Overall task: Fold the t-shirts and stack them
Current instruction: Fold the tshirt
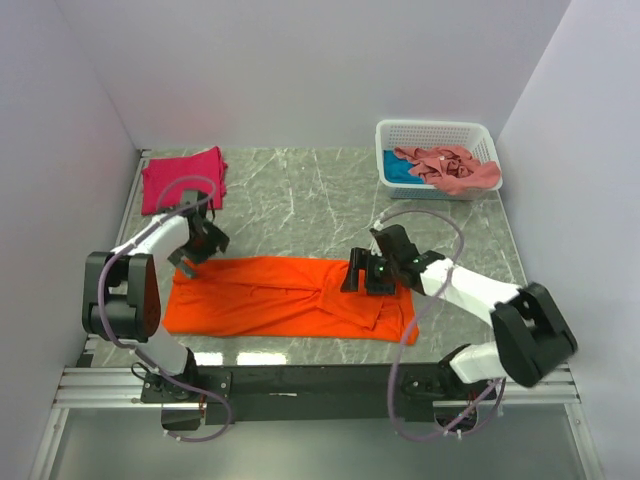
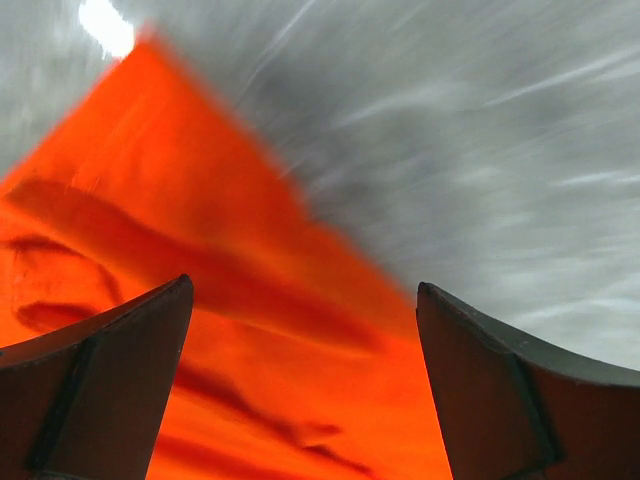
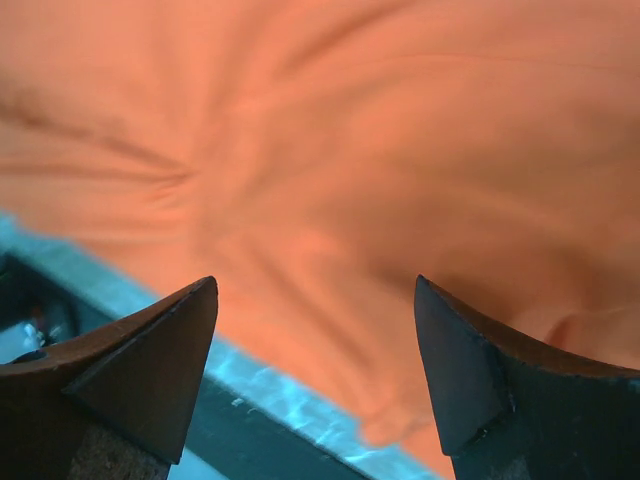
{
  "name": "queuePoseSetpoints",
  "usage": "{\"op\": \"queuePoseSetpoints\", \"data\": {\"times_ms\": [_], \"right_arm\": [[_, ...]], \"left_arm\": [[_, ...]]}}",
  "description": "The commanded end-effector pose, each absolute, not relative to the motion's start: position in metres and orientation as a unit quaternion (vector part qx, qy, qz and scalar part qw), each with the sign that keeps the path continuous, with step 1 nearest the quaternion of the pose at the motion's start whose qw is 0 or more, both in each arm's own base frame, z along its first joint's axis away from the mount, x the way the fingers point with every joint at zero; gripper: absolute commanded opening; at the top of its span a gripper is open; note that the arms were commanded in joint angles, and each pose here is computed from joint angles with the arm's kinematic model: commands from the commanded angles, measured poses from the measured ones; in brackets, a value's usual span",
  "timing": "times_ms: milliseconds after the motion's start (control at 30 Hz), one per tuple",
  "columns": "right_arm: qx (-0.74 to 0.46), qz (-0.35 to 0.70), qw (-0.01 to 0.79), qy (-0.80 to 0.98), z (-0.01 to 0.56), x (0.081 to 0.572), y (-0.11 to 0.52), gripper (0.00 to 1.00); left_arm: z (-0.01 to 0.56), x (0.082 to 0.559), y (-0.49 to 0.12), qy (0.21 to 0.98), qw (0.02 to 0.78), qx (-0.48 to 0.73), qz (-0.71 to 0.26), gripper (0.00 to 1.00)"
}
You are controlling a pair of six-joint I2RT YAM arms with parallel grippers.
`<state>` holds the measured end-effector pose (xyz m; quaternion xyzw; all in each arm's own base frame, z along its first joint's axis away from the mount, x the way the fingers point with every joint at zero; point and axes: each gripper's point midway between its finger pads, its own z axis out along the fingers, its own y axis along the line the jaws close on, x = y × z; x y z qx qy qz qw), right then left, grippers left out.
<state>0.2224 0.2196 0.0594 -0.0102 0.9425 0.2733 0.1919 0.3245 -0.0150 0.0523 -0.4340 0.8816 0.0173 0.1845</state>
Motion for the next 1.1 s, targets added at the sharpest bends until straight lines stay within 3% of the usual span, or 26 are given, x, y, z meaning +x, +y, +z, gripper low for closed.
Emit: {"op": "queuePoseSetpoints", "data": {"times_ms": [0,67,200,367,400,467,533,667,767,900,1000,1067], "right_arm": [[0.001,0.260,0.157,0.953,0.038,0.232,0.211,0.85],[0.006,0.241,0.128,0.962,0.019,0.238,0.207,0.84],[0.009,0.243,0.145,0.959,0.028,0.296,0.220,0.84],[0.000,0.264,0.137,0.955,0.026,0.359,0.237,0.85],[-0.009,0.274,0.160,0.948,0.047,0.388,0.249,0.85],[-0.034,0.271,0.125,0.954,0.033,0.395,0.255,0.85],[-0.047,0.279,0.157,0.946,0.052,0.429,0.268,0.85],[-0.055,0.271,0.131,0.952,0.027,0.465,0.281,0.85],[-0.069,0.311,0.186,0.929,0.054,0.517,0.306,0.85],[-0.055,0.378,0.216,0.899,0.055,0.540,0.320,0.84],[-0.050,0.440,0.262,0.857,0.088,0.555,0.331,0.85],[-0.049,0.442,0.285,0.849,0.104,0.567,0.331,0.85]], "left_arm": [[0.034,0.296,-0.022,0.888,0.164,-0.430,0.018,0.99],[0.021,0.279,-0.026,0.892,0.148,-0.426,0.021,0.99],[0.011,0.257,-0.023,0.894,0.131,-0.427,0.041,0.99],[0.012,0.243,-0.041,0.896,0.124,-0.426,0.004,1.00],[0.013,0.240,-0.048,0.896,0.119,-0.428,-0.006,0.99],[0.015,0.232,-0.057,0.889,0.117,-0.442,-0.025,0.99],[0.018,0.224,-0.073,0.889,0.109,-0.442,-0.049,0.99],[0.017,0.196,-0.096,0.874,0.089,-0.471,-0.080,1.00],[0.020,0.175,-0.117,0.873,0.063,-0.472,-0.111,0.99],[0.034,0.143,-0.148,0.891,0.051,-0.427,-0.142,0.99],[0.049,0.119,-0.139,0.901,0.062,-0.415,-0.113,1.00],[0.076,0.131,-0.127,0.897,0.120,-0.411,-0.111,1.00]]}}
